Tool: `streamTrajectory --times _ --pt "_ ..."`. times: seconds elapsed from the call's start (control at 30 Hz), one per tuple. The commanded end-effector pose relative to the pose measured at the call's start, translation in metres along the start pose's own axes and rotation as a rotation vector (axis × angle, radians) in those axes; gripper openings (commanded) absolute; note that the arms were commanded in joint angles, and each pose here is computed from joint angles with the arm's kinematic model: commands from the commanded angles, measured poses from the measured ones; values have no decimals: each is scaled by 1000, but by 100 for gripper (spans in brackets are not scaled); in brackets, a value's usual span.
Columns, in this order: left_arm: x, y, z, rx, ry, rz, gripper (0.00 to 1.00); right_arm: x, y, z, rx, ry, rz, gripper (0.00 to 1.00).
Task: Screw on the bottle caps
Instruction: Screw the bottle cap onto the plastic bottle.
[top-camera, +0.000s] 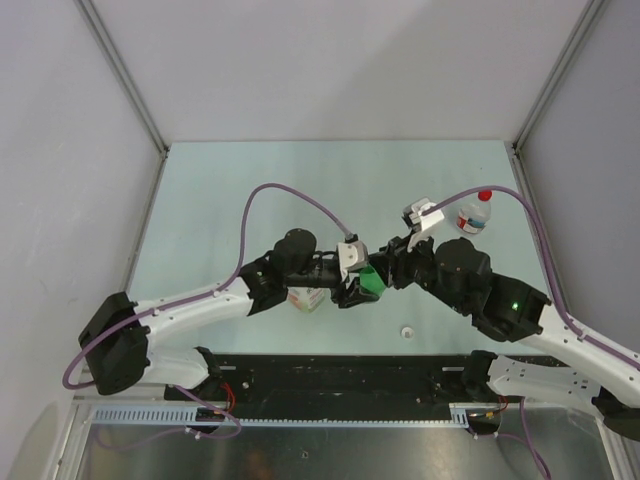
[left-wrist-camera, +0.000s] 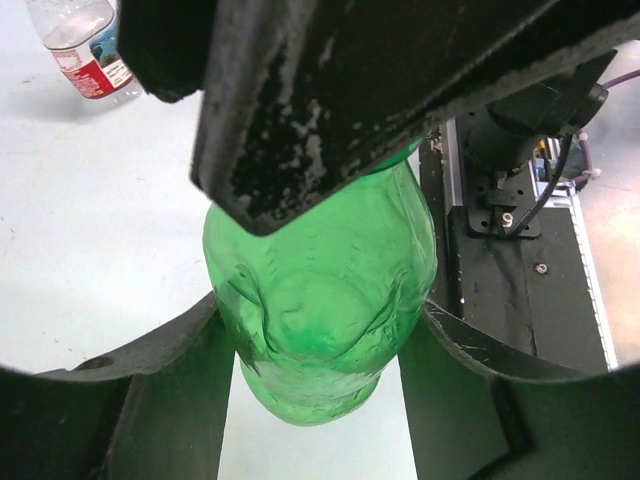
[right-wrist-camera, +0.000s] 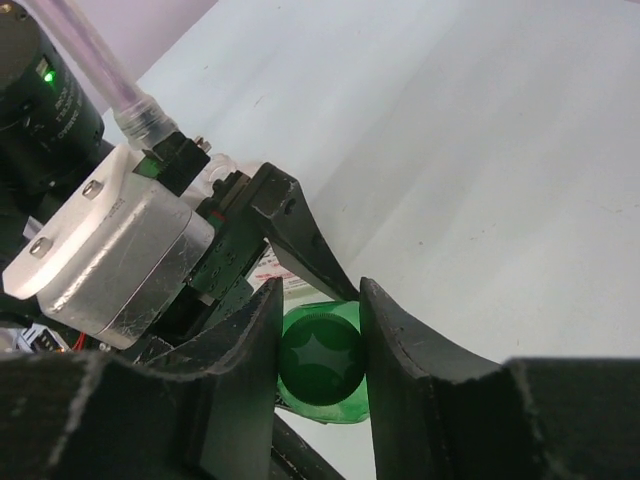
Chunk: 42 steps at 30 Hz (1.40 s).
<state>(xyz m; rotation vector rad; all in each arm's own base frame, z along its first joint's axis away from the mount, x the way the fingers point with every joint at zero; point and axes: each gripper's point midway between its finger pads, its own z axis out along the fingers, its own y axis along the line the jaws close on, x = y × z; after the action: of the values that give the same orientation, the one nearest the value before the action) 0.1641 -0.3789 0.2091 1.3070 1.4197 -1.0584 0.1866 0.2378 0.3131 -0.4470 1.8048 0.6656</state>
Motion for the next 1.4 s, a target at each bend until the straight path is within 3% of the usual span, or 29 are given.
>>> streamTrajectory --times 0.0,0.43,0.77,1.37 --pt "-42 -22 -10 102 -117 36 0 7 24 -4 -140 48 -53 34" --pt "-86 -52 -47 273 -205 -54 0 65 40 -24 -404 256 -429 35" --pt "-93 -63 -56 330 -226 1 0 63 65 -37 -550 240 -399 41" --pt "-84 -65 -57 330 -226 55 0 36 62 -37 -481 134 -323 71"
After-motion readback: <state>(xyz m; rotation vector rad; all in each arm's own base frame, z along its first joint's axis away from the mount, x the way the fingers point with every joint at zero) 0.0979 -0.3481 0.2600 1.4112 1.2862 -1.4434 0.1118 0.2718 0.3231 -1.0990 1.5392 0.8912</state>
